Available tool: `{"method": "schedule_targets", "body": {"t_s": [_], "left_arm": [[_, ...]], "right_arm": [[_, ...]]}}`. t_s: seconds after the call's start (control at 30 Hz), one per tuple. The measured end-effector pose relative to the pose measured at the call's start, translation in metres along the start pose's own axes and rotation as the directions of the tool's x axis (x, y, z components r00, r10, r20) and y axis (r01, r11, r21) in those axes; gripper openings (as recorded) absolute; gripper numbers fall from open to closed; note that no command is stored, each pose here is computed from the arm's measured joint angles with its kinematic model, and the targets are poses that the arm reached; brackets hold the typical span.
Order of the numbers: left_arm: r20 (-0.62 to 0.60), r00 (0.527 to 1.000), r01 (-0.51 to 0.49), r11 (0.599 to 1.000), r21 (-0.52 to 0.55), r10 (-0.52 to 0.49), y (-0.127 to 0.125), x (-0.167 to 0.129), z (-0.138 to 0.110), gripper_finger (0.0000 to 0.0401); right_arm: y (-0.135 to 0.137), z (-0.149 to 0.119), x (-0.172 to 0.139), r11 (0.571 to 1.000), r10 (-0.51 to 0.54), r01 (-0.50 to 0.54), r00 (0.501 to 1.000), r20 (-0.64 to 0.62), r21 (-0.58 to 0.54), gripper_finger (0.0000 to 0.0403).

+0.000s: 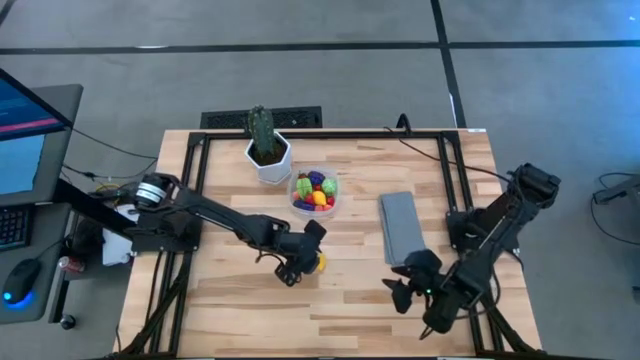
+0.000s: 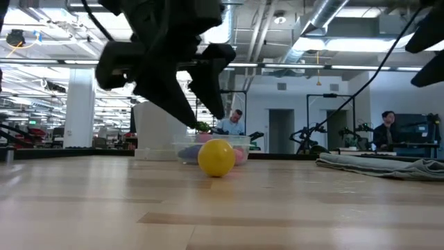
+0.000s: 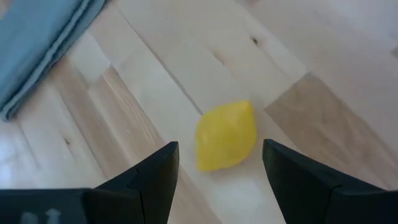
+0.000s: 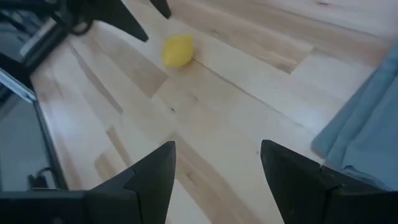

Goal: Pick and placing Produce into tupperware
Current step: Put the lemon into the transparent bin

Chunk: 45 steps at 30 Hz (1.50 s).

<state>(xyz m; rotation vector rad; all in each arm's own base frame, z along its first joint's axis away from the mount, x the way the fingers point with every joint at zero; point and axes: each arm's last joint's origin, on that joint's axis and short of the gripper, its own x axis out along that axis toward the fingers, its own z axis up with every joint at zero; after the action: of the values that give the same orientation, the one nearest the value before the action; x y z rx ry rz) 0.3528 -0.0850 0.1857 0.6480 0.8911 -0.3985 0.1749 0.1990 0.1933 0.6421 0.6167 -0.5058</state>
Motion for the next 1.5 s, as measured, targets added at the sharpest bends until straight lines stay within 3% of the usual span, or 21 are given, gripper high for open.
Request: {"method": "schedule_targets", "body": {"t_s": [0.2, 0.53, 0.8, 1.17, 1.5], "left_arm": [[-0.024, 1.0, 0.021, 1.0, 0.011, -0.021, 0.01, 0.006, 0.008, 0.0228], [-0.049, 0.995, 0.096, 0.98, 0.172, -0.089, 0.01, 0.005, 0.007, 0.0275], [-0.044, 0.995, 0.096, 0.981, 0.168, -0.09, 0.017, 0.005, 0.004, 0.0296], [-0.131, 0.984, 0.15, 0.963, 0.223, -0.123, 0.005, 0.034, -0.005, 0.0299], [-0.083, 0.989, 0.14, 0.966, 0.217, -0.125, 0.007, 0.034, 0.0, 0.0299]], "right_arm": [[-0.003, -0.007, -0.005, 0.999, 0.015, -0.016, 1.0, 0.022, 0.029, 0.026], [-0.006, -0.005, -0.004, 1.0, -0.006, 0.005, 0.999, 0.047, 0.007, 0.026], [-0.007, -0.001, -0.002, 1.0, -0.018, 0.018, 0.996, 0.092, 0.004, 0.026], [-0.007, 0.001, 0.0, 1.0, -0.023, 0.022, 0.995, 0.101, 0.007, 0.026], [-0.008, 0.001, 0.0, 1.0, -0.03, 0.03, 0.994, 0.102, 0.005, 0.026]]}}
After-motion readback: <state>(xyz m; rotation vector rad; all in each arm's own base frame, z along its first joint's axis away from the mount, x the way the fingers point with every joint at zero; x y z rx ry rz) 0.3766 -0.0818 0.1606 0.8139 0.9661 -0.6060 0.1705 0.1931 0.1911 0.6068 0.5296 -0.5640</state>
